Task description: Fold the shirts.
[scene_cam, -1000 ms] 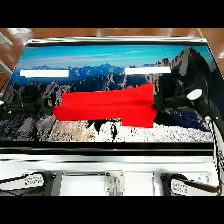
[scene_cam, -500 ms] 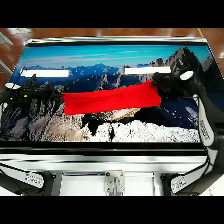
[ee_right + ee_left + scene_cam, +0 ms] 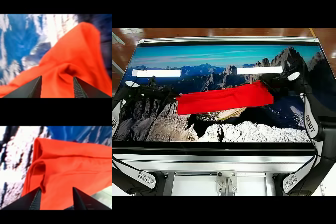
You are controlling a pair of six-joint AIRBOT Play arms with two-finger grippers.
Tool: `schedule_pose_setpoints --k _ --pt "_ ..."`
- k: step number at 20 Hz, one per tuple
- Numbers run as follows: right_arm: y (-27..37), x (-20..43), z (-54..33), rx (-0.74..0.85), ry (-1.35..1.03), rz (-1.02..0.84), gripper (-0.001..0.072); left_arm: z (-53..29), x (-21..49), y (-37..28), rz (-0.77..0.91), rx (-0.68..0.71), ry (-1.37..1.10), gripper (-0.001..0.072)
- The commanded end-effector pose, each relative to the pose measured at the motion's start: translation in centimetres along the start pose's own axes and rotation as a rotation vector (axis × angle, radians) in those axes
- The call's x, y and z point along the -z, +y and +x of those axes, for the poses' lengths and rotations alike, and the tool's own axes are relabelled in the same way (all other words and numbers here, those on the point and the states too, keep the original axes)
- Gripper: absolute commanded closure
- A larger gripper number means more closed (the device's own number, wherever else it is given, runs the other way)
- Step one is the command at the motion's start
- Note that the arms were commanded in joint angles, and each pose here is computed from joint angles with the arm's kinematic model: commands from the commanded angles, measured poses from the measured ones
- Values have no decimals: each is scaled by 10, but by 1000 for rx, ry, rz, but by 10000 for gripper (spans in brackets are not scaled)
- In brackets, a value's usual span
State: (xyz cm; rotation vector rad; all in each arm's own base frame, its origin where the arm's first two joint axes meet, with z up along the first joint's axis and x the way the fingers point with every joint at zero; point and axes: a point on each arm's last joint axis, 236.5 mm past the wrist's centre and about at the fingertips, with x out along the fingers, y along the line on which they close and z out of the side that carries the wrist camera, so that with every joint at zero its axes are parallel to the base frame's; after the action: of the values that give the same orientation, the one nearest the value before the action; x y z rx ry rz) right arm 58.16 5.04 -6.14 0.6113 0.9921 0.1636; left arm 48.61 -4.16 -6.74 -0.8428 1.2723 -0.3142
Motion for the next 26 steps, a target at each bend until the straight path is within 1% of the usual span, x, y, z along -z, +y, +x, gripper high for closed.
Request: schedule_pose_setpoints --k 1,2,3,5,7,9,14,15,16,17,18,19,20,21,22,23,24,26 --pt "-48 3 -41 168 80 -150 89 -30 -2 5 -14 -44 47 242" --pt "-68 5 -53 232 105 -136 37 -41 -3 13 -32 -90 60 247" --pt "-81 9 -59 255 129 -108 37 -51 -1 23 -52 -150 79 248" --pt "-90 21 -55 229 177 -44 36 -66 5 31 -42 -219 119 248" --pt "-87 33 -39 174 213 -6 36 -71 10 22 -23 -217 131 254" --pt "-79 45 -20 110 243 16 36 -74 13 10 12 -215 132 309" --pt "-57 73 9 21 316 68 37 -73 11 -28 133 -205 82 308" --pt "-52 80 12 10 339 70 43 -70 11 -39 161 -183 75 308" --pt "-49 84 13 7 353 63 116 -65 13 -50 179 -152 76 308" --pt "-45 86 13 1 359 59 333 -60 16 -62 191 -118 82 308" --pt "-40 85 9 -6 359 53 517 -55 17 -73 211 -91 82 308" --pt "-36 80 4 -11 348 34 656 -49 17 -83 222 -72 74 311" --pt "-30 72 -6 -17 327 13 655 -43 17 -93 232 -51 62 338" --pt "-20 64 -19 -26 306 -15 655 -33 18 -108 247 -23 54 452" --pt "-8 55 -35 -38 285 -40 655 -21 21 -124 280 11 49 540" --pt "5 48 -52 -49 264 -66 656 -7 26 -141 322 44 45 584" --pt "19 44 -70 -61 252 -88 656 11 32 -160 355 71 40 612" --pt "48 46 -104 -86 257 -114 656 54 54 -196 397 115 45 620"
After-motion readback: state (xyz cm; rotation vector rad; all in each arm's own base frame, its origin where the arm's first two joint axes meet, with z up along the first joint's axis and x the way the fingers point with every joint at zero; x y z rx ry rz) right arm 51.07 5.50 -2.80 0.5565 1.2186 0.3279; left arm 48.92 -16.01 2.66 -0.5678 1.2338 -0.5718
